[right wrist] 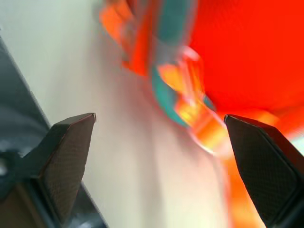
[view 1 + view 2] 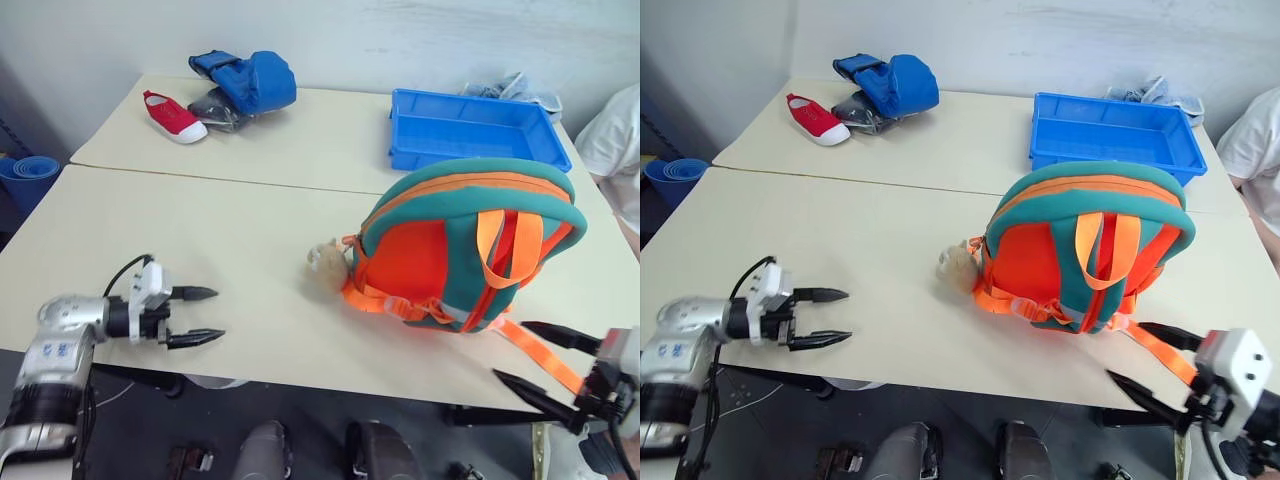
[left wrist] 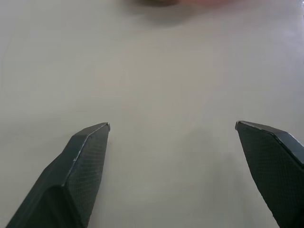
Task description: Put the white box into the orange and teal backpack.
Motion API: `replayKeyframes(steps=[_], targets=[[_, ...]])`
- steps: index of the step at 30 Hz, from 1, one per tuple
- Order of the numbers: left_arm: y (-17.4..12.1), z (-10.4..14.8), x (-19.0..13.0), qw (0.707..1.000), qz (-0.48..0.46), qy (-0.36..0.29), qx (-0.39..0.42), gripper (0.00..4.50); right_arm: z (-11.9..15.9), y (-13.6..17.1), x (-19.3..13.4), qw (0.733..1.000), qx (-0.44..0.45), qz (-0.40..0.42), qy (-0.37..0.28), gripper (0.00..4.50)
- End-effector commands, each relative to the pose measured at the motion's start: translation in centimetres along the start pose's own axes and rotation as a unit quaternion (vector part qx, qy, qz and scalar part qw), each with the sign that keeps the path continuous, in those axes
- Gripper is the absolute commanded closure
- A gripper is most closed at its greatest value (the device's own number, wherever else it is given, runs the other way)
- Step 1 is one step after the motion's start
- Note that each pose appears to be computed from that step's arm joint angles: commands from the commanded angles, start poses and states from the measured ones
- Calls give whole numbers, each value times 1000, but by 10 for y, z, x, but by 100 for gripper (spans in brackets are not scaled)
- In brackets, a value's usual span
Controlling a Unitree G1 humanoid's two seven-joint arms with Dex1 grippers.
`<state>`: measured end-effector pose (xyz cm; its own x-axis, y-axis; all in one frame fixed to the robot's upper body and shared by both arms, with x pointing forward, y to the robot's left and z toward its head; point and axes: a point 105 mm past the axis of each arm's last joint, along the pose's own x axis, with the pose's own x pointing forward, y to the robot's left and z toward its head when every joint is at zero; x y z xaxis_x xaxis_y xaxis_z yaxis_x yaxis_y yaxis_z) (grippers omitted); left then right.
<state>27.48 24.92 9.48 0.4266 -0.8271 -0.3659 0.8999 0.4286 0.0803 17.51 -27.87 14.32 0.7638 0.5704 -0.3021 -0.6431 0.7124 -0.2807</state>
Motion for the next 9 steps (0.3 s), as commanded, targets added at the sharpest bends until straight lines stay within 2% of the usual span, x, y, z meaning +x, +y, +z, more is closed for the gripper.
replayKeyframes(steps=[1, 9], targets=[[1, 13, -5, 997, 55, -17, 52, 5, -4, -10, 4, 998, -56, 23, 3, 1], [-20, 4, -9, 996, 72, 0, 61, 5, -19, -25, 20, 997, -72, 26, -6, 1]])
